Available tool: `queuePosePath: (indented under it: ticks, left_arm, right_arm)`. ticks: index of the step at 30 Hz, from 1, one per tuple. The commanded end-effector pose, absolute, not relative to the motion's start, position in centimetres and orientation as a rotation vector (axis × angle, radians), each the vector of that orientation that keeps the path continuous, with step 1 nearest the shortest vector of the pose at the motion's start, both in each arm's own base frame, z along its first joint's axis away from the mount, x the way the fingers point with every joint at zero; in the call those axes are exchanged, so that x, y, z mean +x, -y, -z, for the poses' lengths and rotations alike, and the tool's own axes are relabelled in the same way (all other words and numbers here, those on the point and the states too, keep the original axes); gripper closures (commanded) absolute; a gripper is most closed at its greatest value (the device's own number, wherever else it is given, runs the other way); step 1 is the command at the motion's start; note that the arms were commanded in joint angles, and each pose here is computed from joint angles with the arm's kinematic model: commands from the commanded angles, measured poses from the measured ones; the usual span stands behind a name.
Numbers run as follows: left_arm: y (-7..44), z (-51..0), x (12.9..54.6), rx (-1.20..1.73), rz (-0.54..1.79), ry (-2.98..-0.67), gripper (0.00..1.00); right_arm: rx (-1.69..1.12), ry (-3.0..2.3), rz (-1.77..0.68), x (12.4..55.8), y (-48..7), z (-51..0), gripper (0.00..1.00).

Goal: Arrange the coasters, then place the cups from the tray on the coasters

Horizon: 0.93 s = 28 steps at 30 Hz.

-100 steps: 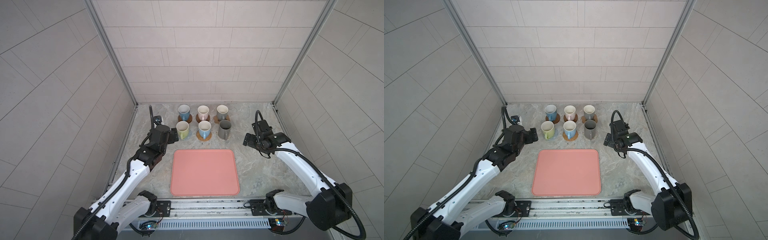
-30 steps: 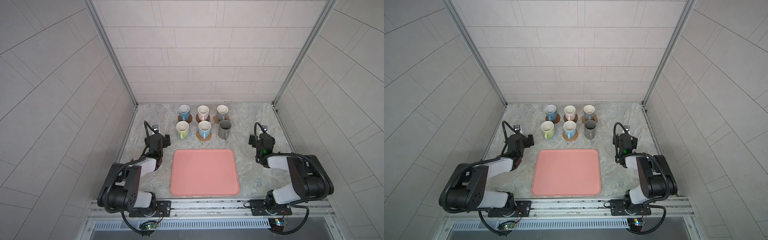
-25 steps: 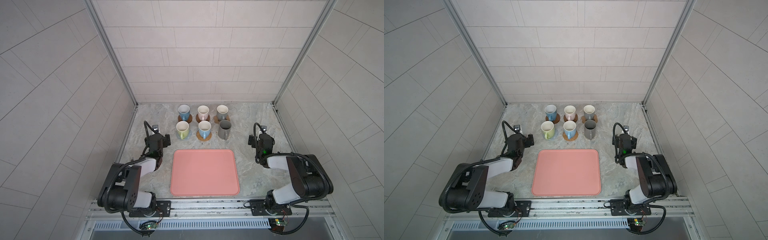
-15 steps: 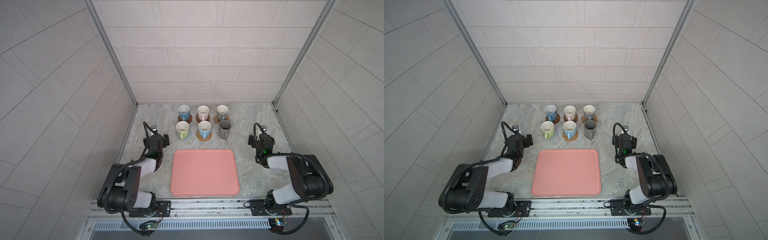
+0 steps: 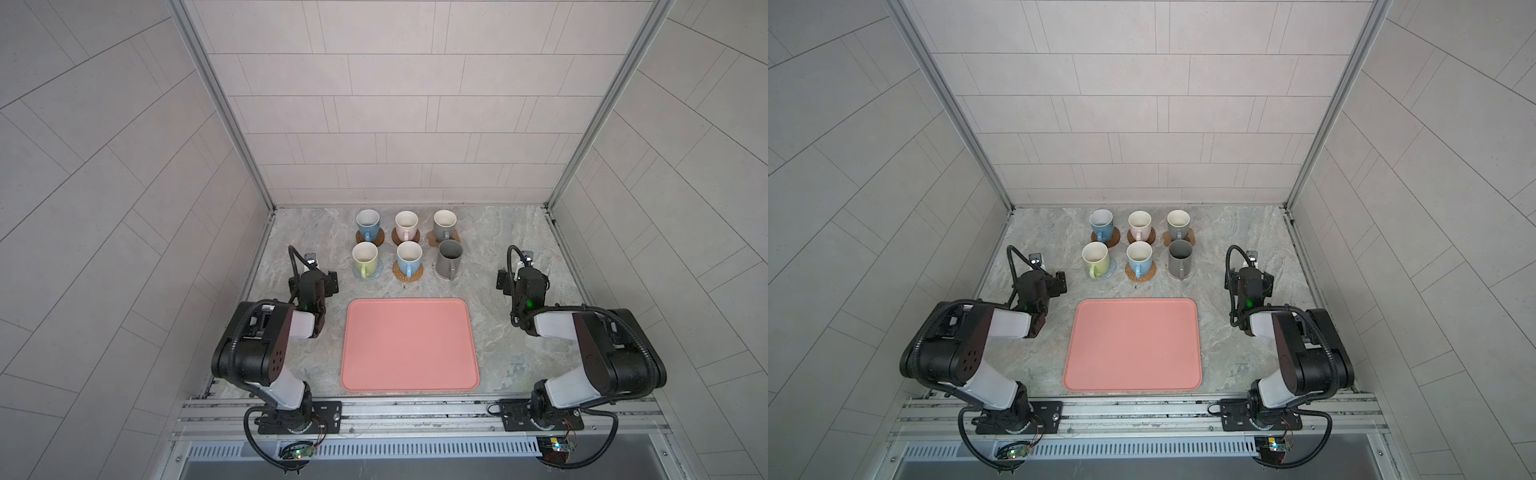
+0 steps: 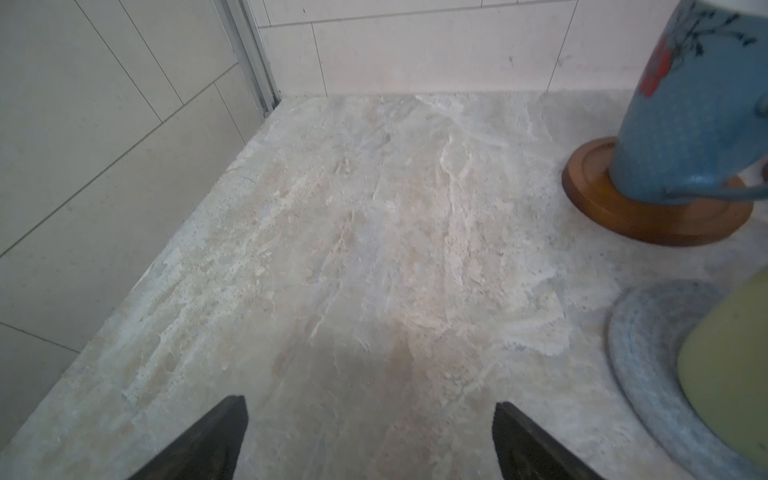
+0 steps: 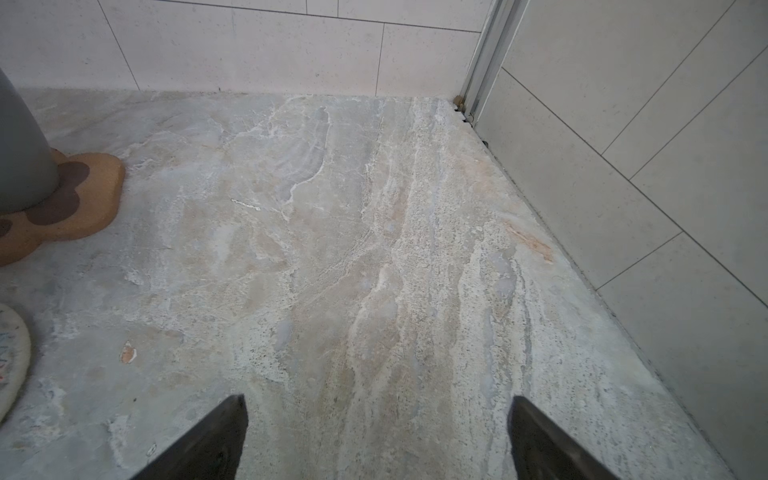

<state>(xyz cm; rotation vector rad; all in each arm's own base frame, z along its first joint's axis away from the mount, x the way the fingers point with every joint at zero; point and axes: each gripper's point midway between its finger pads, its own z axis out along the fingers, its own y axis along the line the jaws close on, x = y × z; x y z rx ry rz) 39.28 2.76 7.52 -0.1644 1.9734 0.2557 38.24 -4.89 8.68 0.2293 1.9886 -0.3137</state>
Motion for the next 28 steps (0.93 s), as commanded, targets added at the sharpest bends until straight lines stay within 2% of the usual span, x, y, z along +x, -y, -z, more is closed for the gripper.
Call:
queuePosePath:
  ticks: [1, 28]
  left_arm:
    - [-2.49, -8.16, 39.95, -0.149, -0.221, -1.959, 0.0]
    - [-2.61, -8.28, 40.05, -0.147, -0.219, -1.944, 0.0]
  right_arm:
    - [0.223, -1.973, 0.316, 38.37, 4.74, -9.03, 0.01]
    - [0.221, -1.978, 0.345, 38.38, 4.72, -8.98, 0.0]
